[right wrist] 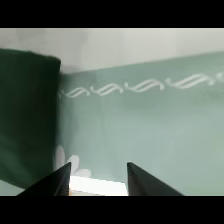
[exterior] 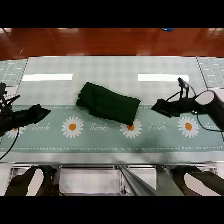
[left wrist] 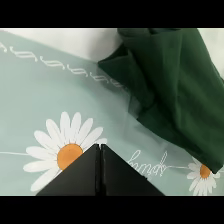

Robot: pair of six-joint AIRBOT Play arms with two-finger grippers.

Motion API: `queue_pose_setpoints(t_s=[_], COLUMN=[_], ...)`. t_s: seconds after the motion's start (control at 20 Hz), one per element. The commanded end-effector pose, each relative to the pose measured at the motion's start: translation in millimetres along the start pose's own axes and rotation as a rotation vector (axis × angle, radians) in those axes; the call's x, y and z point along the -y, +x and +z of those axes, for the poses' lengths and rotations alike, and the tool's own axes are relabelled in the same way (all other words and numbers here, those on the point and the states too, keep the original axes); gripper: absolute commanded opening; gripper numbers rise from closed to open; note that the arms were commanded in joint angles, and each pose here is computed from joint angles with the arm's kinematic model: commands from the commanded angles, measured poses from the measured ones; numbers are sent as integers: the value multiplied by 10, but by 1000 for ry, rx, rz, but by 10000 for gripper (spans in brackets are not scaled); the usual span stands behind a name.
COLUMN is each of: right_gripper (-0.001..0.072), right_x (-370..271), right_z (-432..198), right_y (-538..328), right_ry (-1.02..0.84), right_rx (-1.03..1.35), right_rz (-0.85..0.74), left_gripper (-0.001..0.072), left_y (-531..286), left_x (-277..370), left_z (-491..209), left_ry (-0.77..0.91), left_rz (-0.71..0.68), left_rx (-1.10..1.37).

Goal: Fold the shirts.

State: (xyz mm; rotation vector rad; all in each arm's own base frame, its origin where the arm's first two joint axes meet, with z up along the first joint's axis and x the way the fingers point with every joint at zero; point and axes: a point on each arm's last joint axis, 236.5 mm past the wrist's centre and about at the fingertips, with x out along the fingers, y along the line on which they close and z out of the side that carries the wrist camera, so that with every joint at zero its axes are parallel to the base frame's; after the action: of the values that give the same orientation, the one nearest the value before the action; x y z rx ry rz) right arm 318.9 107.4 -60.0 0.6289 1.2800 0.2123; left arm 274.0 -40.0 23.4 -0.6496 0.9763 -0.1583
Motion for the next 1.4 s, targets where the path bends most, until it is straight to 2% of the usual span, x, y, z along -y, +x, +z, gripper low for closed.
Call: queue_pose_setpoints(t_s=[0.0, 0.15, 0.5, 0.55, 0.6, 0.65, 0.8, 1.05, 1.2, 1.35], right_gripper=[414, 414, 397, 304, 74, 29, 28, 28, 28, 28], right_x=[-68, -322, -919, -1026, -1152, -1291, -1754, -2422, -2605, -2485], right_z=[-123, -150, -208, -224, -232, -216, 55, 804, 1152, 1540], right_y=[271, 489, 1058, 1096, 1108, 1073, 752, -85, -660, -1195], right_ry=[126, 146, 43, 22, -12, -58, -213, -424, -469, -426], right_rx=[3, -67, -206, -229, -247, -249, -207, -40, 53, 147], right_rz=[142, 252, 278, 293, 311, 334, 377, 312, 303, 292], left_gripper=[19, 19, 19, 19, 19, 19, 19, 19, 19, 19], left_y=[46, 47, 47, 47, 47, 47, 48, 48, 53, 83], left_x=[-17, -15, -17, -16, -17, -17, -19, -17, 1, 76], left_z=[-75, -75, -77, -78, -78, -77, -77, -77, -99, -155], left_ry=[-21, -21, -22, -21, -22, -22, -21, 5, 10, 36], left_rz=[-9, -10, -10, -10, -10, -10, -9, -10, -14, -28], left_rx=[-17, -17, -17, -18, -18, -17, -18, -17, -26, -46])
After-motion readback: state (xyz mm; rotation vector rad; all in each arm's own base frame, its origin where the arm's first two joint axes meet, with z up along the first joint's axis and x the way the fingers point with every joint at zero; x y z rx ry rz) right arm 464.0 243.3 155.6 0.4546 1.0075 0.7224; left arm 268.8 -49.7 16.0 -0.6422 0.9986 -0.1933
